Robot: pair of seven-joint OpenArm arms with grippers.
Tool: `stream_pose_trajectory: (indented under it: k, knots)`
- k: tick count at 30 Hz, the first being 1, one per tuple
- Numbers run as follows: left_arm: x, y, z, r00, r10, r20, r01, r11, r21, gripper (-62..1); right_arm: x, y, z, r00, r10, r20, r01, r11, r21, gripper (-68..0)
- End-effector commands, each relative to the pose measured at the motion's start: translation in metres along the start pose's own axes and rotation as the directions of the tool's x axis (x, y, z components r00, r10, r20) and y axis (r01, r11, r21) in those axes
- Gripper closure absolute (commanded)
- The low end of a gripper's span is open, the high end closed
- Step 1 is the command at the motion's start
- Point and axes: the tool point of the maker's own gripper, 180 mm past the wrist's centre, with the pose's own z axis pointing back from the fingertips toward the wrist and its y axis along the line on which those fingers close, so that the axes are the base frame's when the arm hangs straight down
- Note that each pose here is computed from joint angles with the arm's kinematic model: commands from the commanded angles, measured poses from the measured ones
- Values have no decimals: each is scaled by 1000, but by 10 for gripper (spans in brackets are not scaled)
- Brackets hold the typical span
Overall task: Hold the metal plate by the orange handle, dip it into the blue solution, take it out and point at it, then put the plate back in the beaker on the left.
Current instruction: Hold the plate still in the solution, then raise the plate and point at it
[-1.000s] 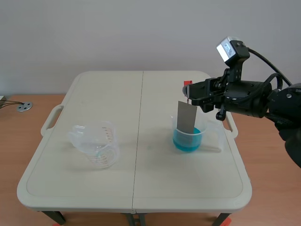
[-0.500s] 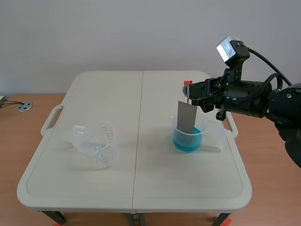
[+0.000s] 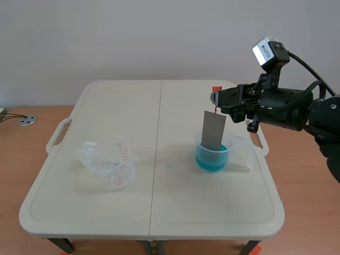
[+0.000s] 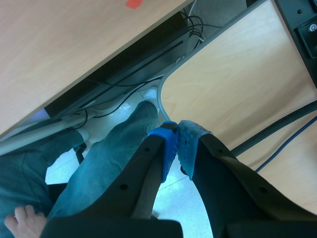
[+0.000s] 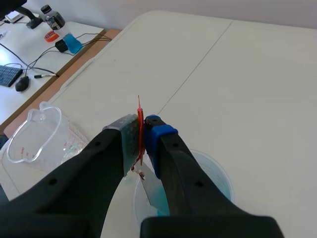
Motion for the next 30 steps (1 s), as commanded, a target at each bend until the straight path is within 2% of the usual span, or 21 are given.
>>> stream_pose_trajectory:
  k: [1,10,19,30]
  knots:
    - [4,0,0,1000,4,16,-4,1000,3,-19,29,2,5,997,44,64,-45,999,19,-15]
    - [5,0,0,1000,4,16,-4,1000,3,-19,57,18,14,992,74,103,-81,994,67,-15]
    - [5,1,0,1000,4,16,-4,1000,3,-19,86,24,27,985,90,150,-102,992,74,-15]
    - [8,8,-2,1000,-11,14,11,1000,15,-19,109,39,37,975,110,191,-132,986,106,-15]
